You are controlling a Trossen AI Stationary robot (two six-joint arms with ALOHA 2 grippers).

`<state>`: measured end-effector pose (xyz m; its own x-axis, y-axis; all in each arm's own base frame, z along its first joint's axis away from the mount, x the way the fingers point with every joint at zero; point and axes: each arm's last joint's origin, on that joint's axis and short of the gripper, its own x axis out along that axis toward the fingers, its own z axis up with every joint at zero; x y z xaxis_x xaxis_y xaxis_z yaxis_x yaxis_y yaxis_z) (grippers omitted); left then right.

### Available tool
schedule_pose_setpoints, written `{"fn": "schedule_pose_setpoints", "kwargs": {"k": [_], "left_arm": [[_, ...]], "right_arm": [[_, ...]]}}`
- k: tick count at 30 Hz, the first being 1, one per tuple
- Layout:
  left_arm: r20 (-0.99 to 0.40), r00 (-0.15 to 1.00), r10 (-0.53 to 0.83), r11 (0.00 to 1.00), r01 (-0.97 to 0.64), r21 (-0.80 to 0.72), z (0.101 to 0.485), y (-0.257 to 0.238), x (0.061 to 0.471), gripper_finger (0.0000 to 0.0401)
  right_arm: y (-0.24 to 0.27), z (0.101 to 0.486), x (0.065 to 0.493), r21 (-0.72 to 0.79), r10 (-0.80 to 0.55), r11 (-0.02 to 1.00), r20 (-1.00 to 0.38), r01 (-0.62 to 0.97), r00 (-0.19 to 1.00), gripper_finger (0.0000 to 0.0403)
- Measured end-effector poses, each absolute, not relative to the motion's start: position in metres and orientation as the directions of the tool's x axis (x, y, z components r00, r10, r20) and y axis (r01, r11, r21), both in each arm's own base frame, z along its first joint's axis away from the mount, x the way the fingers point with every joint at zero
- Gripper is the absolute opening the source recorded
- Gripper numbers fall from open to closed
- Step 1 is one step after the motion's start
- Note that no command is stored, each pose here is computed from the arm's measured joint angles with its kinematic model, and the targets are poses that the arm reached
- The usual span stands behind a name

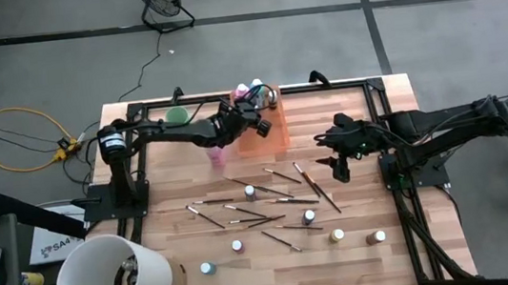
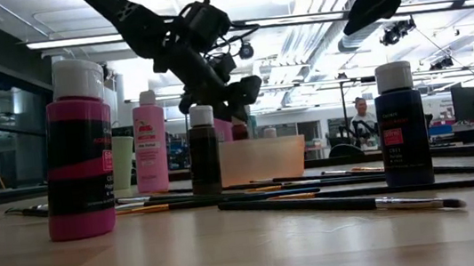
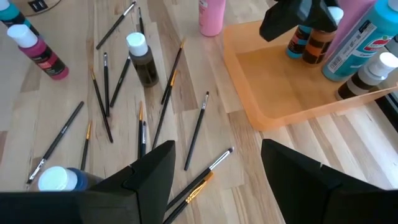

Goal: Pick & Place Paint Supplies
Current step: Put the brown paint bottle into the orange bin

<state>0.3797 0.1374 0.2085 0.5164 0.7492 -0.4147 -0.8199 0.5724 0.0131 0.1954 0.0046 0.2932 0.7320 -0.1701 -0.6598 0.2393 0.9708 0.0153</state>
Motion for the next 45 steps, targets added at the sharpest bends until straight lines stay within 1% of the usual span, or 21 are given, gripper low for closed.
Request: {"fn": "schedule_pose_setpoints", "kwargs": {"k": [6, 14, 17, 20, 27, 34, 45], "left_arm": [[-0.417, 0.512, 0.751, 0.569, -0.822, 0.014, 0.208, 0.138, 0.379, 0.0115], [-0.448, 0.493, 0.746, 0.560, -0.828, 0.022, 0.193, 0.139, 0.383, 0.0115], [-0.439, 0.491, 0.752, 0.555, -0.832, 0.020, 0.194, 0.139, 0.383, 0.0116], [-0.432, 0.461, 0.775, 0.532, -0.845, 0.054, 0.193, 0.140, 0.382, 0.0115], [-0.434, 0.464, 0.772, 0.537, -0.842, 0.056, 0.193, 0.139, 0.382, 0.0116], [-0.442, 0.461, 0.769, 0.540, -0.840, 0.064, 0.192, 0.139, 0.381, 0.0142], [-0.444, 0.459, 0.769, 0.539, -0.840, 0.066, 0.192, 0.139, 0.381, 0.0145]], "right_arm": [[0.005, 0.293, 0.196, 0.015, -0.170, 0.971, -0.659, 0.239, 0.733, 0.0233], [0.005, 0.294, 0.196, 0.016, -0.170, 0.971, -0.657, 0.239, 0.735, 0.0233], [0.005, 0.294, 0.196, 0.016, -0.170, 0.971, -0.657, 0.238, 0.735, 0.0233], [0.005, 0.294, 0.196, 0.016, -0.170, 0.971, -0.657, 0.238, 0.735, 0.0233], [0.005, 0.294, 0.196, 0.016, -0.170, 0.971, -0.657, 0.238, 0.735, 0.0233], [0.005, 0.294, 0.196, 0.017, -0.170, 0.971, -0.657, 0.239, 0.735, 0.0233], [0.005, 0.294, 0.196, 0.018, -0.170, 0.971, -0.657, 0.240, 0.735, 0.0233]]}}
